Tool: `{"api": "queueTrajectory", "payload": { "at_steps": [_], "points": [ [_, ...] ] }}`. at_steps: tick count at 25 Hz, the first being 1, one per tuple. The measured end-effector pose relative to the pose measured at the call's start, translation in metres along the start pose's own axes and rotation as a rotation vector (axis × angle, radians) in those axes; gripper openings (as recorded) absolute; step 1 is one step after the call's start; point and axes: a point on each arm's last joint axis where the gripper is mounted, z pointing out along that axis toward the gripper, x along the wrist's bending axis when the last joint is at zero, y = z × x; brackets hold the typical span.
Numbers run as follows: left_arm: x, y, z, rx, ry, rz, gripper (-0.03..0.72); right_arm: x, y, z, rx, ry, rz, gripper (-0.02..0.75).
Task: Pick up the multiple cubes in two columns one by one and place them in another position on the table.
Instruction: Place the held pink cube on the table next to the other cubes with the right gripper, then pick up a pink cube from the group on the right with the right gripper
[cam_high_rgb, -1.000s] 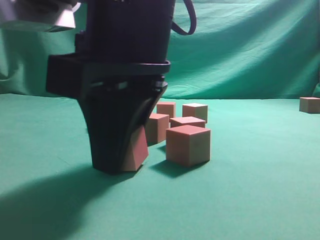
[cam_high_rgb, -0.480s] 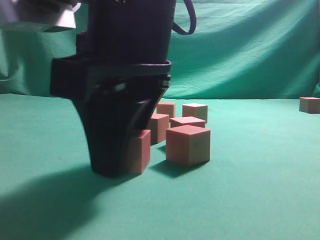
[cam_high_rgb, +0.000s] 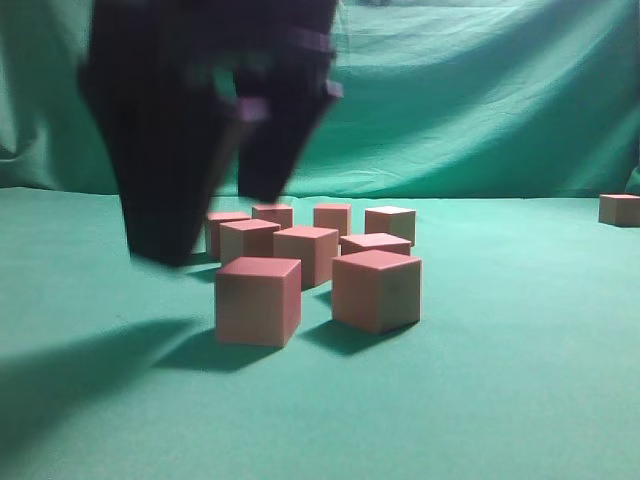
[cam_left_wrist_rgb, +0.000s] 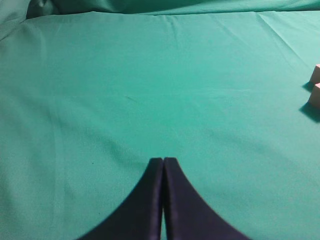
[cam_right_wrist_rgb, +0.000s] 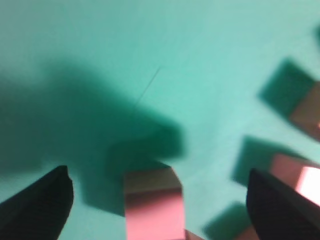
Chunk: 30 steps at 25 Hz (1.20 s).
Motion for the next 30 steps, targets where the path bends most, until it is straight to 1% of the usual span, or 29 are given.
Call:
{"api": "queueTrajectory", "payload": {
  "at_steps": [3,6,10,12,15,18,21,23,25,26,27,30],
  "points": [
    [0.0,0.0,0.0,0.0,0.0,0.0,0.0,-0.006,0.009,-0.048,-0.108,-0.044,0.038,0.639],
    [0.0,0.0,0.0,0.0,0.0,0.0,0.0,-0.008,0.008,-0.097,-0.171,-0.072,0.088,0.639],
    [0.0,0.0,0.0,0.0,0.0,0.0,0.0,-0.01,-0.011,-0.146,-0.177,-0.14,0.142,0.639],
    [0.0,0.0,0.0,0.0,0.0,0.0,0.0,-0.019,-0.024,-0.161,-0.16,-0.19,0.213,0.639],
    [0.0,0.0,0.0,0.0,0.0,0.0,0.0,-0.05,-0.051,-0.178,-0.146,-0.286,0.372,0.639],
    [0.0,0.0,0.0,0.0,0.0,0.0,0.0,-0.092,-0.088,-0.187,-0.122,-0.379,0.611,0.639],
    [0.0,0.0,0.0,0.0,0.0,0.0,0.0,-0.13,-0.125,-0.185,-0.086,-0.453,0.847,0.639],
    [0.0,0.0,0.0,0.0,0.0,0.0,0.0,-0.152,-0.148,-0.18,-0.059,-0.485,0.96,0.639],
    [0.0,0.0,0.0,0.0,0.0,0.0,0.0,-0.171,-0.169,-0.17,-0.023,-0.479,1.059,0.639],
    [0.0,0.0,0.0,0.0,0.0,0.0,0.0,-0.179,-0.176,-0.165,-0.02,-0.465,1.102,0.596],
    [0.0,0.0,0.0,0.0,0.0,0.0,0.0,-0.189,-0.185,-0.158,-0.011,-0.449,1.145,0.581],
    [0.0,0.0,0.0,0.0,0.0,0.0,0.0,-0.217,-0.206,-0.137,-0.012,-0.377,1.239,0.584]
  ]
}}
